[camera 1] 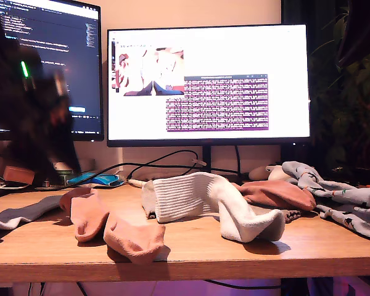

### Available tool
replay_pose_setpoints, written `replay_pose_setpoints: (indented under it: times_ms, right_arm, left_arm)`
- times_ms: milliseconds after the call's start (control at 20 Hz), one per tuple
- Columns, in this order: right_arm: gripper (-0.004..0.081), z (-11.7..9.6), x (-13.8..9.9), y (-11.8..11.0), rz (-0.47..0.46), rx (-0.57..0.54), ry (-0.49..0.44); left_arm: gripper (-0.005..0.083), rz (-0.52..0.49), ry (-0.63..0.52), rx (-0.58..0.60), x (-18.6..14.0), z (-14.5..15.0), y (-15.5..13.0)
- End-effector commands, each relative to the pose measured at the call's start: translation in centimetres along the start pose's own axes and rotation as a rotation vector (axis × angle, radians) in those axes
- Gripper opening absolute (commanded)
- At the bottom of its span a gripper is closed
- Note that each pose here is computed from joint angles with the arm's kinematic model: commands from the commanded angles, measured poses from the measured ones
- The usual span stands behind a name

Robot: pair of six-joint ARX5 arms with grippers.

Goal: Pair up the socks based on colour and pattern, by placing them on top of one another

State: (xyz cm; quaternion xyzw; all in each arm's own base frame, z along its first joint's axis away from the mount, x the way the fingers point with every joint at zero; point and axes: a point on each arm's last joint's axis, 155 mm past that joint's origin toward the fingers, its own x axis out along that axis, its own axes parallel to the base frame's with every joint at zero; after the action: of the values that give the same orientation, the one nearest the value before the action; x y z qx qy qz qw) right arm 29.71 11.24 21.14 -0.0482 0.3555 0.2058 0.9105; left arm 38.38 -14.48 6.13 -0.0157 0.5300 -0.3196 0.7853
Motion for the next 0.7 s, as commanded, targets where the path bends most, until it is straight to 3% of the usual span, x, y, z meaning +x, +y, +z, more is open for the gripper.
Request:
replay_pose_setpoints:
  times_ms: [0, 350, 450, 650]
  right_arm:
    - [-0.0011, -0.5, 0.4, 0.1, 0.006, -0.008, 0.014]
    - [-0.0011, -0.5, 0.4, 0.2, 0.01, -0.008, 0.012]
    - [-0.0011, -0.5, 0.4, 0.2, 0.01, -0.008, 0.012]
    - [-0.0011, -0.5, 0.4, 0.2, 0.01, -0.008, 0.012]
  left_arm:
    - [0.0413, -0.008, -0.01, 0.002, 0.4, 0.2, -0.1]
    - [0.0385, -0.024, 0.032, -0.003, 2.0, -0.7, -0.4]
    - [0.0295, -0.023, 0.019, 0.023, 2.3, -0.2, -0.8]
    - [0.0009, 0.013, 0.032, 0.048, 2.8, -0.2, -0.9]
